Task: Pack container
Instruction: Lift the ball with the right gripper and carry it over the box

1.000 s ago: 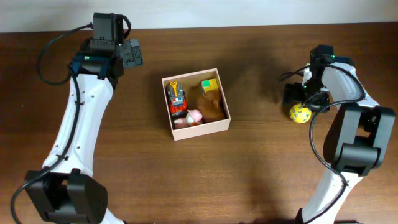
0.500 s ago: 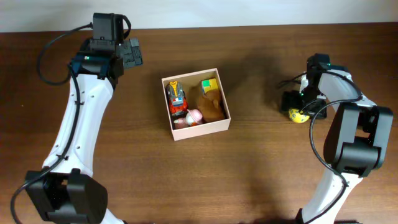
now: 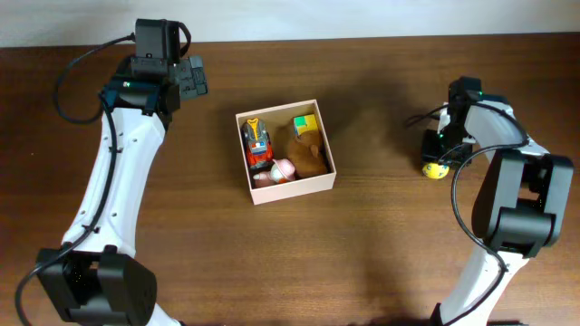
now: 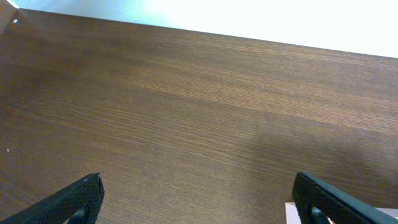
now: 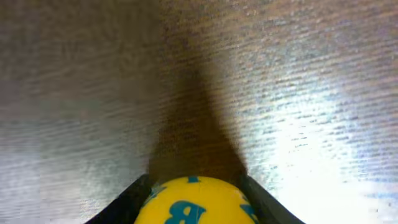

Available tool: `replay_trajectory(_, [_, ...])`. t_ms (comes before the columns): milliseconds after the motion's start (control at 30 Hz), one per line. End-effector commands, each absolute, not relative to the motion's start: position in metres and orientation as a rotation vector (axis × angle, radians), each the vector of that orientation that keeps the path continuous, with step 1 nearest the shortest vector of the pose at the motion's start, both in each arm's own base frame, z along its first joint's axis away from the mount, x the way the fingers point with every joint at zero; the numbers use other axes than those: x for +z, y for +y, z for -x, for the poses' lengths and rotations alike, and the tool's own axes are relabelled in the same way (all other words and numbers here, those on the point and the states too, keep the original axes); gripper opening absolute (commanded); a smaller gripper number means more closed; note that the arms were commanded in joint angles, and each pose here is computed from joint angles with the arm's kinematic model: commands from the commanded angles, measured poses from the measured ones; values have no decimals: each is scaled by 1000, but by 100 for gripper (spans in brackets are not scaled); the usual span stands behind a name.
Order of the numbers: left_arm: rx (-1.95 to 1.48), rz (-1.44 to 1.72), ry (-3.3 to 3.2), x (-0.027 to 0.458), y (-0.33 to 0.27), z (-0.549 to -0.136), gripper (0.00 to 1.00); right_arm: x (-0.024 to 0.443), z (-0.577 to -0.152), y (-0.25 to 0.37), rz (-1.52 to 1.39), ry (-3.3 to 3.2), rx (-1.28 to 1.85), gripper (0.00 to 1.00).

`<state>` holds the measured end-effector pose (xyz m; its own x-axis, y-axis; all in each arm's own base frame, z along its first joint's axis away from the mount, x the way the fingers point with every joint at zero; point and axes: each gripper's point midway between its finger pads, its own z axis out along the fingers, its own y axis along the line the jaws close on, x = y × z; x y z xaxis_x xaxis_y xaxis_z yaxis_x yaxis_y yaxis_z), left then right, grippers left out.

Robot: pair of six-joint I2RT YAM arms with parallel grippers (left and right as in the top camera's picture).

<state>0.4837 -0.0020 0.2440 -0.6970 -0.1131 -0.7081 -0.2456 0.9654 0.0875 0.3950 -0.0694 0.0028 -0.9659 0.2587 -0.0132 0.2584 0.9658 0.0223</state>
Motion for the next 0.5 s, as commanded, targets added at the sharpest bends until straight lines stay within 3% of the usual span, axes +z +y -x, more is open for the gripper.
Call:
replay_trajectory(0, [227, 279, 2309, 259, 3, -482, 99, 25, -416, -69, -406, 3039, 60, 42])
replay_trajectory(233, [227, 279, 2309, 259, 3, -482, 99, 115, -472, -47, -277, 2871, 68, 41])
replay_trajectory(467, [227, 279, 2308, 259, 3, -482, 99, 196, -505, 49, 2, 2692, 196, 41])
